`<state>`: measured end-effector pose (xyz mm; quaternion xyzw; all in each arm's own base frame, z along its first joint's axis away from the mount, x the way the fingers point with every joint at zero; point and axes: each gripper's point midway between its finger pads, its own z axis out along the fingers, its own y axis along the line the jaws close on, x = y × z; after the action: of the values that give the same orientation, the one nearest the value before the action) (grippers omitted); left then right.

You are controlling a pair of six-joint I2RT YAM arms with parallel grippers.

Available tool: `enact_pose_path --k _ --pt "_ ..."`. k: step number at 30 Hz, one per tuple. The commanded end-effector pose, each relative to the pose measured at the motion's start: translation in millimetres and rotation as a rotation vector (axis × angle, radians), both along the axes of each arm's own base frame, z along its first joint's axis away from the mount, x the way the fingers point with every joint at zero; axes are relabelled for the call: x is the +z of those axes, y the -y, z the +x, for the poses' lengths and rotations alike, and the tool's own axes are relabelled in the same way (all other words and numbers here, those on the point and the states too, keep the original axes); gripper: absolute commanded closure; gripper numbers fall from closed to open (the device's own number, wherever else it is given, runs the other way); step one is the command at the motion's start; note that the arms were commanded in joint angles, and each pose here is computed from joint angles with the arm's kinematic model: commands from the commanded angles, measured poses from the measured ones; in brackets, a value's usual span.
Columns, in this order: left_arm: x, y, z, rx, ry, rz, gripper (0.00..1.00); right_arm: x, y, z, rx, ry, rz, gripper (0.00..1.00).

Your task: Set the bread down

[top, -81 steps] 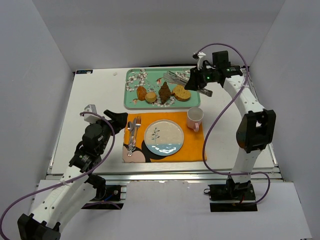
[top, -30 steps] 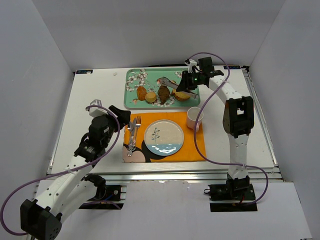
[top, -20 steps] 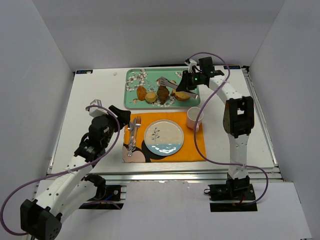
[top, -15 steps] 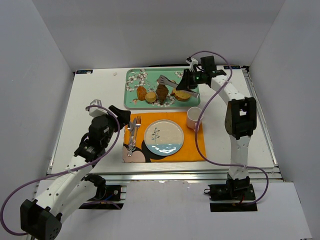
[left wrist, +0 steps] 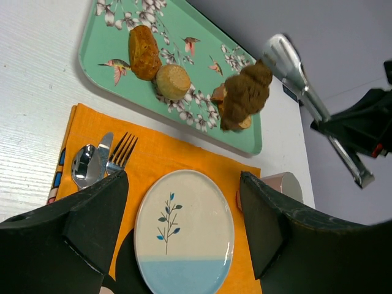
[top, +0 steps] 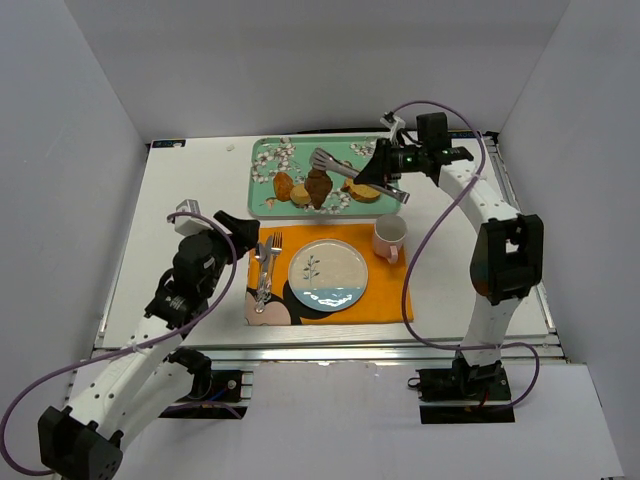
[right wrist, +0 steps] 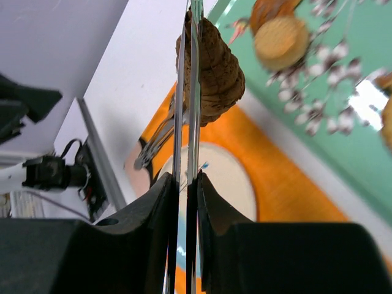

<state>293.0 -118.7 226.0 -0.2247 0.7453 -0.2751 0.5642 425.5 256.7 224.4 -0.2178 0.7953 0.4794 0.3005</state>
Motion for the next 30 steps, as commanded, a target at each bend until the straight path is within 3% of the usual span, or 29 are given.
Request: enact_pose_path --k 1,4,12,20,27,30 --pt "22 -6 0 0.022 0.062 -0.018 0.18 15 -2 -58 0.113 -0.029 0.034 0.94" --pt "21 -6 -2 0.022 0.066 -0.023 0.18 -4 5 -101 0.163 -0.085 -0.001 0.93" --pt "16 -4 -4 0.008 0.067 -0.033 0.18 -44 19 -158 0.200 -0.150 -0.080 0.92" --pt "17 -7 -9 0.016 0.077 -0.047 0.18 -68 19 -155 0.183 -0.174 -0.156 0.78" --pt "18 -12 -14 0.030 0.087 -0.061 0.18 -66 16 -148 0.175 -0.157 -0.155 0.57" --pt "18 -13 -15 0.033 0.087 -0.062 0.18 -64 14 -146 0.172 -0.151 -0.153 0.52"
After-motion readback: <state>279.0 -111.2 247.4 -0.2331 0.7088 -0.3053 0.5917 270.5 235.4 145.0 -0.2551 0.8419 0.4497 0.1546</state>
